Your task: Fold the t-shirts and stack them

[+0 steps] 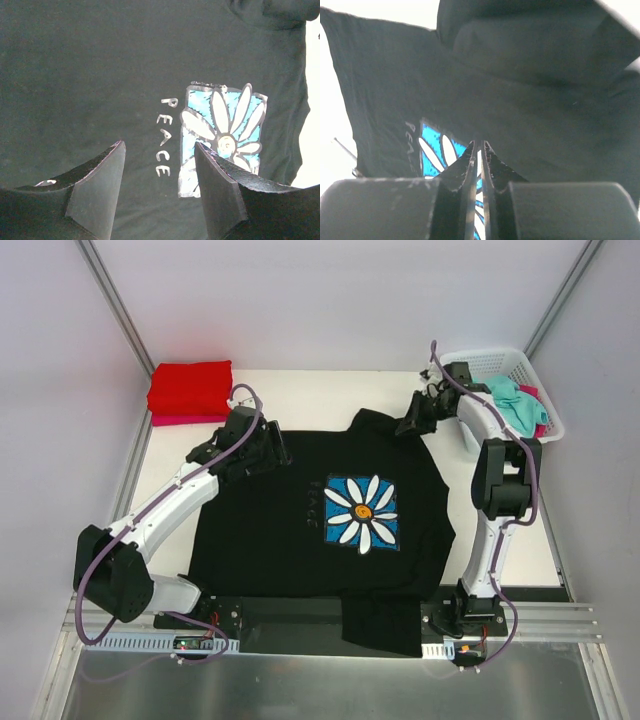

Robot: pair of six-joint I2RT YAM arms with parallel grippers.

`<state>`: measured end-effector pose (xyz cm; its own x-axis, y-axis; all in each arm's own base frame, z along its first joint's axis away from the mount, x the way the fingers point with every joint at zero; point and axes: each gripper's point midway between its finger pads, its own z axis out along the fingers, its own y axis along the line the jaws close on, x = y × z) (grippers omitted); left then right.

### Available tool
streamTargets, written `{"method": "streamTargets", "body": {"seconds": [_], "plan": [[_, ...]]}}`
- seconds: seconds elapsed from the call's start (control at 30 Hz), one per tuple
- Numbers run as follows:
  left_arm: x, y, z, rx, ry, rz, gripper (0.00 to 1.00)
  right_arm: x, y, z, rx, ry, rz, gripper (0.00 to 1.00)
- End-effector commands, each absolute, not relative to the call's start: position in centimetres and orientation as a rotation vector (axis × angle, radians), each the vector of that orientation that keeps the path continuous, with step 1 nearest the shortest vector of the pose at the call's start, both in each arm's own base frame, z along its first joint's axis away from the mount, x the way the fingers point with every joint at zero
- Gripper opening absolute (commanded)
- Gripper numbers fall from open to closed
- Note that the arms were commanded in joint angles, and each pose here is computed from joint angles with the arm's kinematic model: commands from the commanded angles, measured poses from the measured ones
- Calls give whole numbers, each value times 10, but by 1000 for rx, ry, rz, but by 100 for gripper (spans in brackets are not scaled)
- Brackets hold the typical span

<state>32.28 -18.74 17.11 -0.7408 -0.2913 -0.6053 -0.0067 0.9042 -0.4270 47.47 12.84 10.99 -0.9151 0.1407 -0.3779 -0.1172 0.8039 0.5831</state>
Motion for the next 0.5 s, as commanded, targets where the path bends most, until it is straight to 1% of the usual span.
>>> {"method": "streamTargets", "body": {"seconds": [0.0, 0.07, 0.1, 0.17, 0.2, 0.27, 0.33, 0.37, 0.4, 0.43, 0.47], "plan": [[318, -187, 181, -207, 2331, -541, 57, 418, 153, 106, -101, 2686, 934, 8], [317, -187, 180, -207, 2331, -539, 57, 407, 160, 100, -115, 2701, 941, 7], [317, -186, 180, -207, 2329, -540, 57, 403, 161, 97, -115, 2709, 938, 5], [317, -187, 181, -207, 2330, -544, 57, 403, 154, 96, -95, 2713, 837, 4], [316, -187, 180, -207, 2332, -545, 57, 406, 152, 98, -89, 2698, 813, 7], [316, -187, 182, -205, 2326, -547, 57, 423, 143, 114, -75, 2634, 720, 26], [316, -186, 182, -203, 2323, -542, 57, 436, 139, 125, -60, 2593, 674, 30], [316, -185, 183, -206, 2320, -536, 58, 454, 135, 136, -48, 2555, 638, 37], [316, -184, 184, -205, 2318, -534, 58, 461, 135, 139, -45, 2544, 629, 41], [316, -184, 183, -203, 2318, -534, 58, 469, 129, 143, -28, 2542, 601, 44], [316, -184, 184, -202, 2316, -534, 58, 485, 127, 145, -23, 2529, 592, 44]]}}
